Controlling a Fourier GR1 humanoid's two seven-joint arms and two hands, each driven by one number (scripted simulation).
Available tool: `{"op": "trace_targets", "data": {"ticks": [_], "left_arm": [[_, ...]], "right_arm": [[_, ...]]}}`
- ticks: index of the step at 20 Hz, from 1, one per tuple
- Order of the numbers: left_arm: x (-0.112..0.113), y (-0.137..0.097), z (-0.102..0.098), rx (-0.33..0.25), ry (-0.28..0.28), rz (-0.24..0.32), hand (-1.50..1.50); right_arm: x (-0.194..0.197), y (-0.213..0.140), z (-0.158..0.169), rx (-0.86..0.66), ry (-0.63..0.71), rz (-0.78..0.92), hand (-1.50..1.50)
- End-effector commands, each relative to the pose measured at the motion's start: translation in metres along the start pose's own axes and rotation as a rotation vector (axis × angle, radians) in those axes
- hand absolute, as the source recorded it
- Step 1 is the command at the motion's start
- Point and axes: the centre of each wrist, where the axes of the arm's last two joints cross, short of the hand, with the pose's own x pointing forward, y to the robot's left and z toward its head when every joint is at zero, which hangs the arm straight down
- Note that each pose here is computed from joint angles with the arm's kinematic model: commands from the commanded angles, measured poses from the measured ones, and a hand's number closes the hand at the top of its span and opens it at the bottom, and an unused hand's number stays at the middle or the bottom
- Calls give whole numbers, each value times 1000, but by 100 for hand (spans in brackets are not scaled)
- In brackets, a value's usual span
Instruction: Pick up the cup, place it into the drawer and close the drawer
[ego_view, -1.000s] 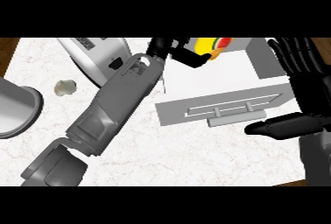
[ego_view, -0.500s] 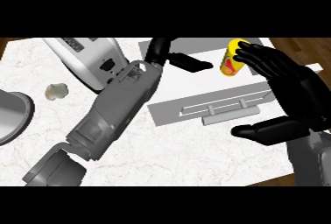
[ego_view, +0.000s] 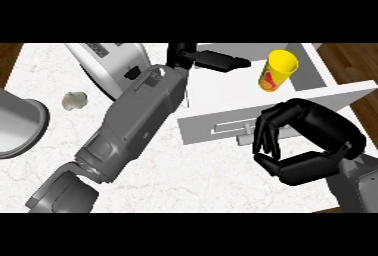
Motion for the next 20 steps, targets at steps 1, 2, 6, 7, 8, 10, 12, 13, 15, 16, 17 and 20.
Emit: {"op": "trace_targets", "data": {"ticks": [1,2,6,7,8,10,12,13,15,16,17,20], "left_arm": [[-8,5,5,54,-29,21,-150],[2,0,-3,48,-36,27,-150],[-11,9,4,73,-6,53,-150],[-13,10,6,88,-9,57,-150],[-19,15,9,93,-30,51,-150],[-18,12,13,85,-13,102,-150],[3,1,1,87,-49,102,-150],[-23,21,18,86,-40,120,-150],[-25,32,20,61,-33,125,-150],[-37,27,28,97,-42,136,-150],[-26,46,21,96,-62,150,-150],[-35,44,32,108,-44,151,-150]], "right_arm": [[3,3,6,108,161,135,-150],[-9,0,4,69,230,135,-150],[-4,18,3,35,275,372,-150],[-12,30,13,29,311,373,-150],[-27,27,18,12,357,385,-150],[-51,40,12,-4,398,381,-150],[-76,30,8,-11,461,396,-150],[-87,39,9,15,480,403,-150],[-117,51,7,71,523,406,-150],[-117,38,-6,98,516,422,-150],[-137,49,16,129,552,440,-150],[-156,27,-16,80,586,429,150]]}}
